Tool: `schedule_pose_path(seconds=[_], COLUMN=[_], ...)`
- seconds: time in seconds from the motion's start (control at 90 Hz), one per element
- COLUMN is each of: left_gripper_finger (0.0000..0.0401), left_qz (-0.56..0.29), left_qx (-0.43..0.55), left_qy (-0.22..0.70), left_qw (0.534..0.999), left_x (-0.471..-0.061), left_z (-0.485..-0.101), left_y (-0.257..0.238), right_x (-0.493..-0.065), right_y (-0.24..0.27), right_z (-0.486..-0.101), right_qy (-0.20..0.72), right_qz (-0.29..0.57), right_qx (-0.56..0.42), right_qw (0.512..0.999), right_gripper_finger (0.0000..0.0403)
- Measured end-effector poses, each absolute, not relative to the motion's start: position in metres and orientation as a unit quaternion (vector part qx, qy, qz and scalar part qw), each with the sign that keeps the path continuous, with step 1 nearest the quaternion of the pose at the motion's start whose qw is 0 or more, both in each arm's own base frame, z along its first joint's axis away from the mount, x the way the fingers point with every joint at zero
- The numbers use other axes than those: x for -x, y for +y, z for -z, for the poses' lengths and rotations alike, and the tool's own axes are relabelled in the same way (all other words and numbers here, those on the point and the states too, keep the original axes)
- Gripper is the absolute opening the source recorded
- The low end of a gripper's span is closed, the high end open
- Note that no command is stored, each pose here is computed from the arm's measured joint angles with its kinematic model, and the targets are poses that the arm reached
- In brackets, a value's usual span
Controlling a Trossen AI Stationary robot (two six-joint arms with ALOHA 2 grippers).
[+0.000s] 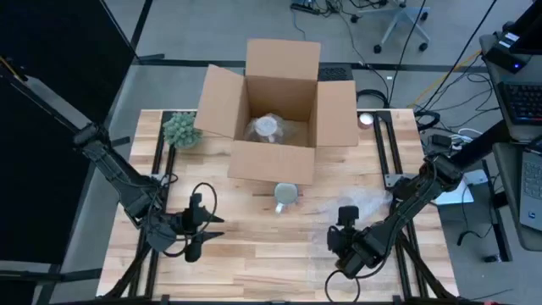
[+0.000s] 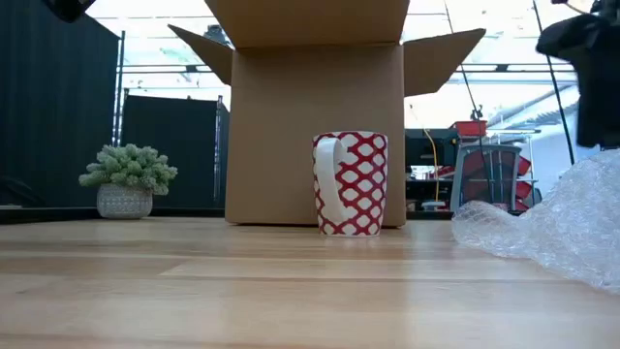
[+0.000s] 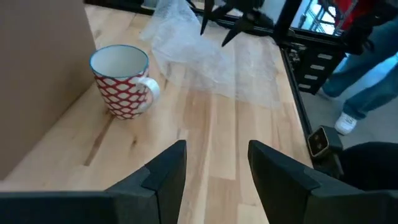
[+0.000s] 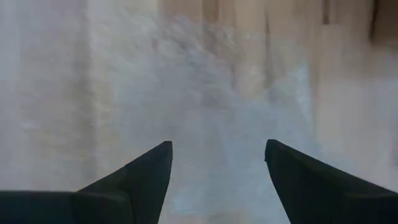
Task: Wrap mug
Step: Wrap the red mug with bubble wrap
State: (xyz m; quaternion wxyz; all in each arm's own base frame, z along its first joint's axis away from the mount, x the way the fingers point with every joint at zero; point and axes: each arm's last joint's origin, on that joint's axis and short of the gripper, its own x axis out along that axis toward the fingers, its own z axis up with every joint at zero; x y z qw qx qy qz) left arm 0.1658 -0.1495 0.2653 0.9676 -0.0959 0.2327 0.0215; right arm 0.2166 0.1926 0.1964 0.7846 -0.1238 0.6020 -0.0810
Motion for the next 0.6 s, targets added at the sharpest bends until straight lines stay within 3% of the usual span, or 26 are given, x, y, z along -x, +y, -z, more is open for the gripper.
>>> schedule_pose_path(seconds=[0.278,0.6], left_gripper_finger=[0.0161,0.0161], left_qz=[-0.029,-0.038], left_qx=[0.093,0.092], left_qy=[0.228,0.224], left_qw=[0.969,0.969], left_x=[-0.166,-0.167], left_z=[-0.265,-0.265], left_y=[-0.149,-0.149], right_x=[-0.218,-0.226], right_y=[0.187,0.185], right_z=[-0.185,-0.186], right_qy=[0.599,0.594], right_qz=[0.07,0.037], right_qx=[0.139,0.157], right_qw=[0.785,0.788], right_gripper_finger=[0.0219,0.0063])
